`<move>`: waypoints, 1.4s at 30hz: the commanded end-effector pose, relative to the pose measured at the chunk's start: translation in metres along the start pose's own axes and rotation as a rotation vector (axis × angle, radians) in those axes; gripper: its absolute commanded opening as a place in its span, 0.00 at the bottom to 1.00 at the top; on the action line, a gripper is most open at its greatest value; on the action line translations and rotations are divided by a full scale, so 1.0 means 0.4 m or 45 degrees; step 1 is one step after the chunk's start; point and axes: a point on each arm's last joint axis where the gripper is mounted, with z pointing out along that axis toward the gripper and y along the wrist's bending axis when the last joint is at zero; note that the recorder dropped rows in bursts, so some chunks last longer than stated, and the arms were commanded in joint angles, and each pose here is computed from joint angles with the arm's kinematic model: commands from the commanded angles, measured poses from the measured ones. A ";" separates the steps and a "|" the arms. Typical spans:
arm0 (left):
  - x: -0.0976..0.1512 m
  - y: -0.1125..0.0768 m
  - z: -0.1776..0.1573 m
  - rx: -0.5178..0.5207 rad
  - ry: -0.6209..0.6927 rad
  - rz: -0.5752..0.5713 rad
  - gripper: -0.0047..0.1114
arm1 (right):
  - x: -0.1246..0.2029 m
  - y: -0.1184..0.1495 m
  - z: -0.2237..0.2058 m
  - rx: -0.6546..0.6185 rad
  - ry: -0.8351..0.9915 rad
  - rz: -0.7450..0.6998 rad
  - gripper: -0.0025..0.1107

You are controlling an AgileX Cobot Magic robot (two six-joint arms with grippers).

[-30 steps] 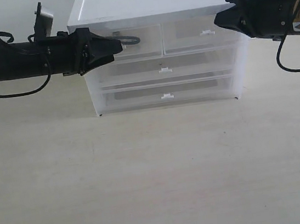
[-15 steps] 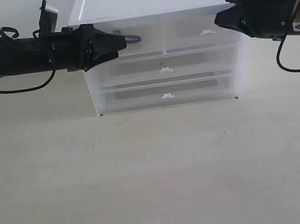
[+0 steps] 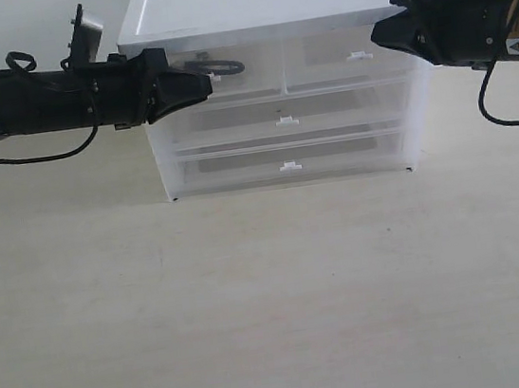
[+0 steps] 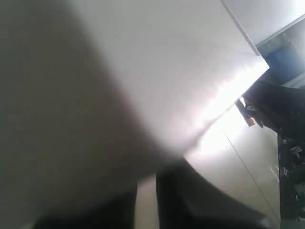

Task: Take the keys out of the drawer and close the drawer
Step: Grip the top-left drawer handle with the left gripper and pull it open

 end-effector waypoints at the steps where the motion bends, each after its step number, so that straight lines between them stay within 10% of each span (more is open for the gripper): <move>1: -0.010 -0.012 0.005 0.011 -0.027 -0.006 0.08 | -0.010 0.003 0.001 -0.005 -0.027 -0.006 0.02; 42: 0.101 -0.119 -0.098 0.079 0.056 0.029 0.08 | -0.010 0.002 0.001 0.003 -0.029 -0.006 0.02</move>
